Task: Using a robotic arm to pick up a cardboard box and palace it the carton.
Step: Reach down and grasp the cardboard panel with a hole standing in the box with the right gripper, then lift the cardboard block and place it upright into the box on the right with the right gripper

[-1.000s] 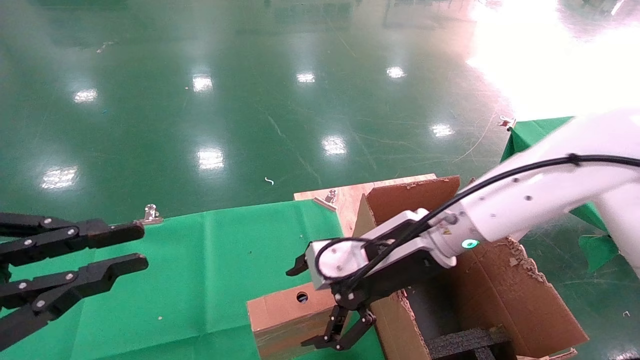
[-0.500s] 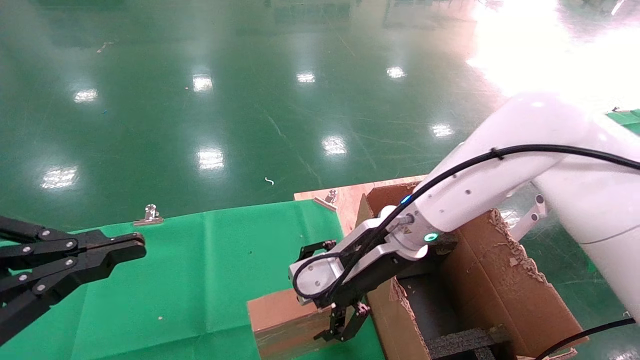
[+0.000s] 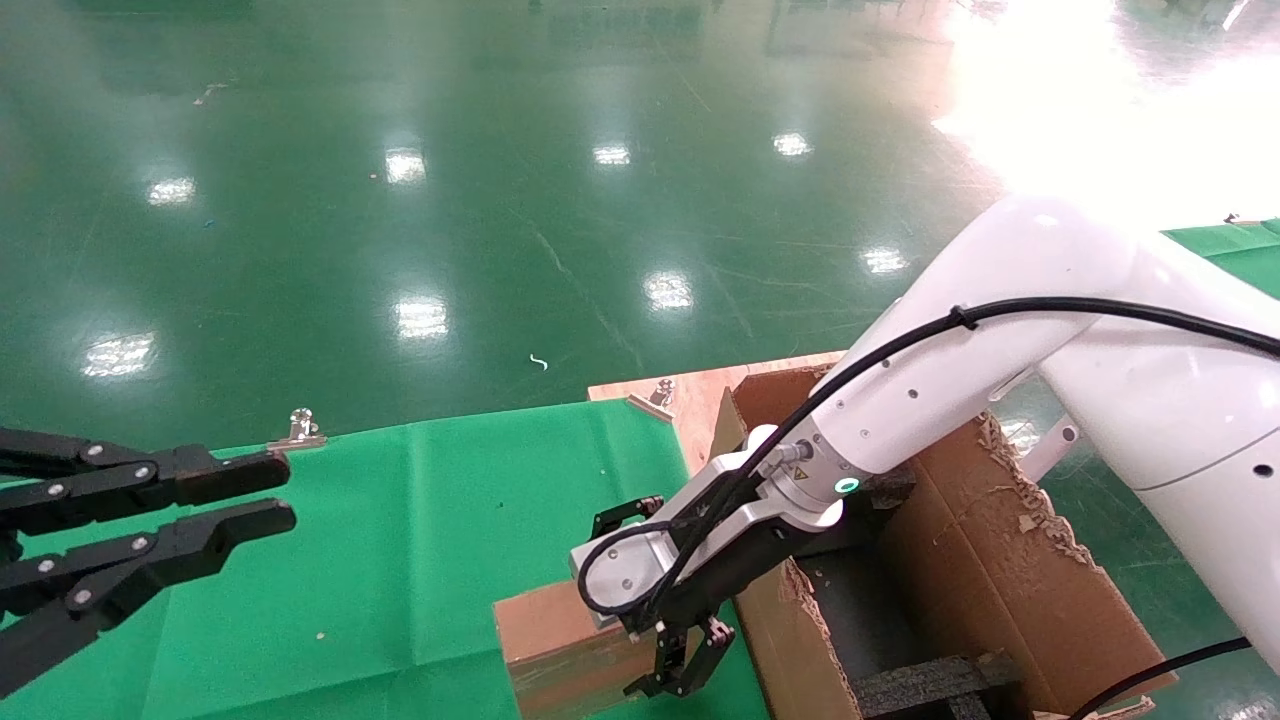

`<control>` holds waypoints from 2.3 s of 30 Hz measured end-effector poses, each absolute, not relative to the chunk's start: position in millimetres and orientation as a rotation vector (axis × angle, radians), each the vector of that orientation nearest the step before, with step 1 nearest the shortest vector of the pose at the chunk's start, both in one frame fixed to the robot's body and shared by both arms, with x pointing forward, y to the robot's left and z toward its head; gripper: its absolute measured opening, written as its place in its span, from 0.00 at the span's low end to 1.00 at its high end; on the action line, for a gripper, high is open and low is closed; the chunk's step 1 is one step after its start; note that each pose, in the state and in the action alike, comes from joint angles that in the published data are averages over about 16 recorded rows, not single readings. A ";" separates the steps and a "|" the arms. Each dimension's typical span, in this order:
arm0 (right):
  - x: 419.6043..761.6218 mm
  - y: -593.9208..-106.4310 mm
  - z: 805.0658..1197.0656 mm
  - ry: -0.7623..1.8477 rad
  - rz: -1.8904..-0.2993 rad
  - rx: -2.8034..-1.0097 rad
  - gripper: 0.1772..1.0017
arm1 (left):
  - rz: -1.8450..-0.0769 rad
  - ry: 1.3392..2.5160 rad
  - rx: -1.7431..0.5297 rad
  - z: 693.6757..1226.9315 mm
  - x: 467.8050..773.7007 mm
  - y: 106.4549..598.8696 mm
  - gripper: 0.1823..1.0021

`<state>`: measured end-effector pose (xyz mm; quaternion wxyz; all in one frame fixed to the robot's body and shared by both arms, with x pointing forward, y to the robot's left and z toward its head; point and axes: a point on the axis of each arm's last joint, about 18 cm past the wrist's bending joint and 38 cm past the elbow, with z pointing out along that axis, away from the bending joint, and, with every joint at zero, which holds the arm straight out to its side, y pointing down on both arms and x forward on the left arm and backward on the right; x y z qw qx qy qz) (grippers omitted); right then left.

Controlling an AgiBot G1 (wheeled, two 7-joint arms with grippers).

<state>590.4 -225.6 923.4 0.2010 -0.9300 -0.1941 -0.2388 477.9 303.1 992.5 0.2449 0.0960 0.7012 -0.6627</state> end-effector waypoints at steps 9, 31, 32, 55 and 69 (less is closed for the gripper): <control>589.5 -226.2 924.1 -0.535 -0.667 -2.590 0.86 | -1.809 1.914 0.262 992.5 477.9 303.1 0.23; 589.4 -227.3 931.4 -0.520 -0.679 -2.569 0.36 | -1.809 1.914 0.262 992.5 477.9 303.1 0.81; 589.5 -227.6 934.6 -0.518 -0.685 -2.564 0.34 | -1.809 1.914 0.262 992.5 477.9 303.1 0.83; 572.8 -250.6 1123.6 -0.541 -1.088 -2.336 0.28 | -1.809 1.914 0.262 992.5 477.9 303.1 1.00; 564.5 -285.4 1147.2 -0.488 -1.155 -2.330 0.28 | -1.809 1.914 0.262 992.5 477.9 303.1 1.00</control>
